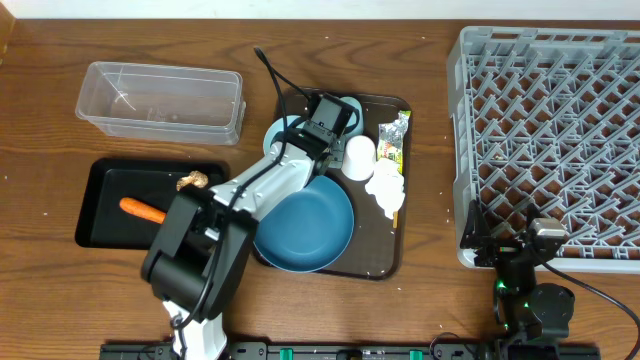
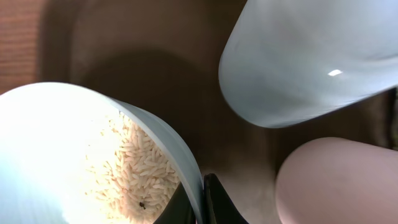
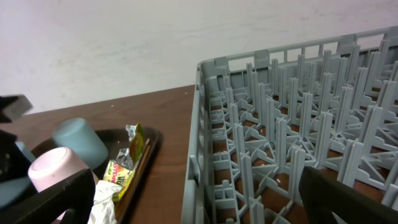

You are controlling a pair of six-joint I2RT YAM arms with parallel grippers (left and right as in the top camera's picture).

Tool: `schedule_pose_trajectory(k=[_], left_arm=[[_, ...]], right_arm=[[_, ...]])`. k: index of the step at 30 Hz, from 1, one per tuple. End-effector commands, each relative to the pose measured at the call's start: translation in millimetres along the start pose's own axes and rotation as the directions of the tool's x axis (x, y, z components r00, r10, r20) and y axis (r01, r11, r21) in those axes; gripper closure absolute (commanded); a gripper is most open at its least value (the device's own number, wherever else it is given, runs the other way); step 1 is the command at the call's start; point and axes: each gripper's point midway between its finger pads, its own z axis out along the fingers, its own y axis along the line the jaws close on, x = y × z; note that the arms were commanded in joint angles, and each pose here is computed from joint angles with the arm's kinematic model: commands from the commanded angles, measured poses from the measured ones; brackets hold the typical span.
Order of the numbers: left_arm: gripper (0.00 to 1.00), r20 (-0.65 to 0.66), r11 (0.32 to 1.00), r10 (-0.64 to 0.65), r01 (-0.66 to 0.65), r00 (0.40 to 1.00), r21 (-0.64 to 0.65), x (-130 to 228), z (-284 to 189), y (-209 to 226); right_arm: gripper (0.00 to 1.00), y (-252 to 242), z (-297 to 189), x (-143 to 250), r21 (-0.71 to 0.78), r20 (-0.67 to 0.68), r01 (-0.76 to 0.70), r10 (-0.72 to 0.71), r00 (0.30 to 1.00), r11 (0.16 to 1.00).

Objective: Sort waste into correct bins and load items into the dishwasher rack
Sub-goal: 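Carry the bowl left and tip the rice onto the black tray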

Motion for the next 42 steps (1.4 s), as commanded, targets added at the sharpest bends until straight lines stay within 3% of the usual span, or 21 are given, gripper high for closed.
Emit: schedule_pose_trajectory(k=[1,17,22,29,42], left_arm=[[0.94,0.087,0.999,-0.029,0.026,0.996,0.028,-27.5,-34.1,-0.2],[0.94,0.163,0.981,-0.186,0.175,0.969,0.079,-46.8,-116.4,14.3],[0.94,0.146,0.957,-0.290,0.286,0.946,0.050,-40.4,-140.6,44.7],[0.94,0.063,0.834,-0.541,0.545,0.838,-0.083,-12.7,-146.0,127.0],[0.94,-0.147,0.645,-0.744,0.758,0.652,0.103,12.4,-142.9,198.5]], right_arm=[[0.01,-3.2,-0.3,-0.4,0.012,0.003,0.009,-0.009,1.000,1.000],[0.01,-3.2,-0.3,-0.4,0.012,0.003,0.009,-0.009,1.000,1.000],[0.01,-3.2,-0.3,-0.4,0.012,0.003,0.009,-0.009,1.000,1.000],[0.01,-3.2,-0.3,-0.4,0.012,0.003,0.009,-0.009,1.000,1.000],[0.01,-3.2,-0.3,-0.5,0.012,0.004,0.009,-0.009,1.000,1.000]])
